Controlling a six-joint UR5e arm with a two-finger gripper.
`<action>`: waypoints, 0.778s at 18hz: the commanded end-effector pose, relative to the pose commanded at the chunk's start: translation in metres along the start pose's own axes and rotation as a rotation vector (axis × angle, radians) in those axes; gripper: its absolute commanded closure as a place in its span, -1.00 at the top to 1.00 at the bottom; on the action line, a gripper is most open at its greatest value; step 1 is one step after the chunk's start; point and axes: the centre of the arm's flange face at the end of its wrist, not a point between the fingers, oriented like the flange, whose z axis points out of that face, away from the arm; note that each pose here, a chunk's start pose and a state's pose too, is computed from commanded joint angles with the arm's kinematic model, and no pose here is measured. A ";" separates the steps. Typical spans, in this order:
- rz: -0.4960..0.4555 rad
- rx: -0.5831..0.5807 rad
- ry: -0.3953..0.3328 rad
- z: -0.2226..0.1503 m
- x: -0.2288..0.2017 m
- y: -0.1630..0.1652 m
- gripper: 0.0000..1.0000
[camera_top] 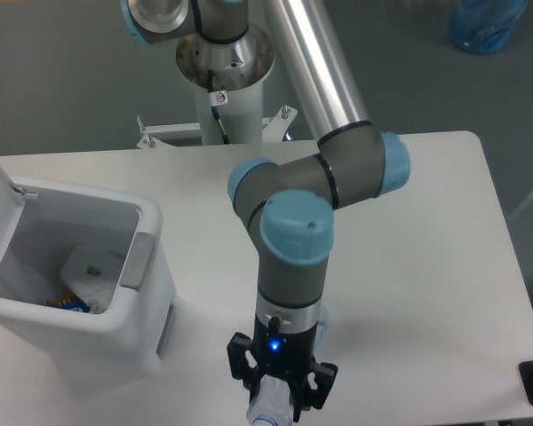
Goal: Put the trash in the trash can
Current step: 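Lift the bottle and swing it over the trash bin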
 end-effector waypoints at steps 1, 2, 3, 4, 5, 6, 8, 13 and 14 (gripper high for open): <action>-0.018 0.028 0.019 -0.010 0.001 -0.004 0.30; -0.033 0.061 0.033 -0.023 -0.001 -0.009 0.30; -0.049 0.092 0.064 -0.032 0.003 -0.014 0.30; -0.067 0.121 0.091 -0.040 0.006 -0.018 0.30; -0.083 0.153 0.113 -0.053 0.009 -0.024 0.30; -0.103 0.177 0.133 -0.063 0.012 -0.029 0.30; -0.138 0.223 0.150 -0.086 0.014 -0.042 0.30; -0.246 0.355 0.179 -0.140 0.016 -0.087 0.30; -0.267 0.369 0.194 -0.147 0.018 -0.091 0.30</action>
